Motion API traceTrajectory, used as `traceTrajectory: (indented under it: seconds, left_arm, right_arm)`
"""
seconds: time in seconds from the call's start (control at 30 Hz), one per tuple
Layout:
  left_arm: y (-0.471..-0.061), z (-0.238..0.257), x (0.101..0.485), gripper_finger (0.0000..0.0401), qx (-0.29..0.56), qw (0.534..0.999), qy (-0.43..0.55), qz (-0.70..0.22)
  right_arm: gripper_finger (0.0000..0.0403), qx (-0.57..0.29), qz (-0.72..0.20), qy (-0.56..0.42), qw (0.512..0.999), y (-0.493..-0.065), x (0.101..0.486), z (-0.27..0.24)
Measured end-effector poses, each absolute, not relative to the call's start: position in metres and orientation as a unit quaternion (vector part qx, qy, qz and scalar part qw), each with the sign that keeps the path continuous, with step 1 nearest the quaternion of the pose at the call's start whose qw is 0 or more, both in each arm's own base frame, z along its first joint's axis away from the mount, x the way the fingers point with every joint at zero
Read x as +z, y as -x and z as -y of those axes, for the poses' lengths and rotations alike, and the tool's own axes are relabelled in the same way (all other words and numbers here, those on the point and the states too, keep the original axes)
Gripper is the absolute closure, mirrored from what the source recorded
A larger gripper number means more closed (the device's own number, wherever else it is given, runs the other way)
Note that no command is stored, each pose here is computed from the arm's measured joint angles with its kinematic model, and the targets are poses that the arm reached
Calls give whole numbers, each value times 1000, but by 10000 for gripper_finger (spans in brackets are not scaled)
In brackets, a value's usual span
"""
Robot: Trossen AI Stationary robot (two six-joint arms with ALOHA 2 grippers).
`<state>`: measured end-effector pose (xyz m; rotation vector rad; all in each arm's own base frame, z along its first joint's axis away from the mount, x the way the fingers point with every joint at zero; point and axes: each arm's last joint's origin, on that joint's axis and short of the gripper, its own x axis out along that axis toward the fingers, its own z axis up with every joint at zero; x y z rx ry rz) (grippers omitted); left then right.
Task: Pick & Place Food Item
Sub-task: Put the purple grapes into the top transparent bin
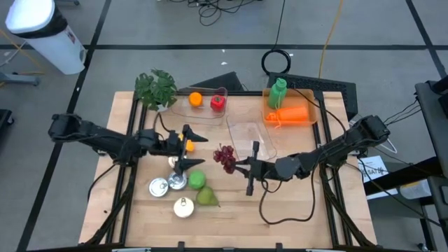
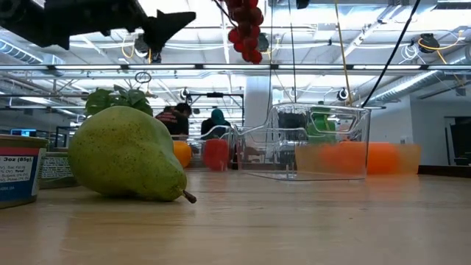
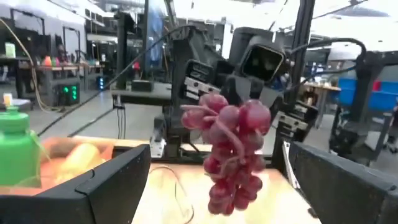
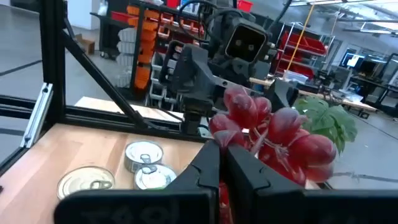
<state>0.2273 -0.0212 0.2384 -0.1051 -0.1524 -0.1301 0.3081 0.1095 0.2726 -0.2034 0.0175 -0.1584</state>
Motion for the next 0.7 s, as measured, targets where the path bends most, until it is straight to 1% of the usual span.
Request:
traceTrajectory:
  seconds: [0.13, 0.33, 0.57, 0.63, 0.7]
  left_arm:
    - [-243, 26, 230, 9, -70, 996, 35, 53]
    - [-263, 34, 232, 9, -78, 996, 6, 49]
    - [-268, 35, 236, 9, -75, 996, 4, 51]
    - [-268, 35, 236, 13, -75, 996, 4, 51]
    - [-268, 35, 236, 29, -74, 996, 4, 47]
  right_arm:
    - [400, -79, -9, 102, 992, -308, 272, -110]
    - [400, -79, -9, 102, 992, -308, 272, -110]
    - [400, -78, -10, 102, 992, -308, 272, -110]
    - [400, -78, -10, 102, 992, -308, 272, -110]
    - [400, -78, -10, 102, 992, -308, 272, -110]
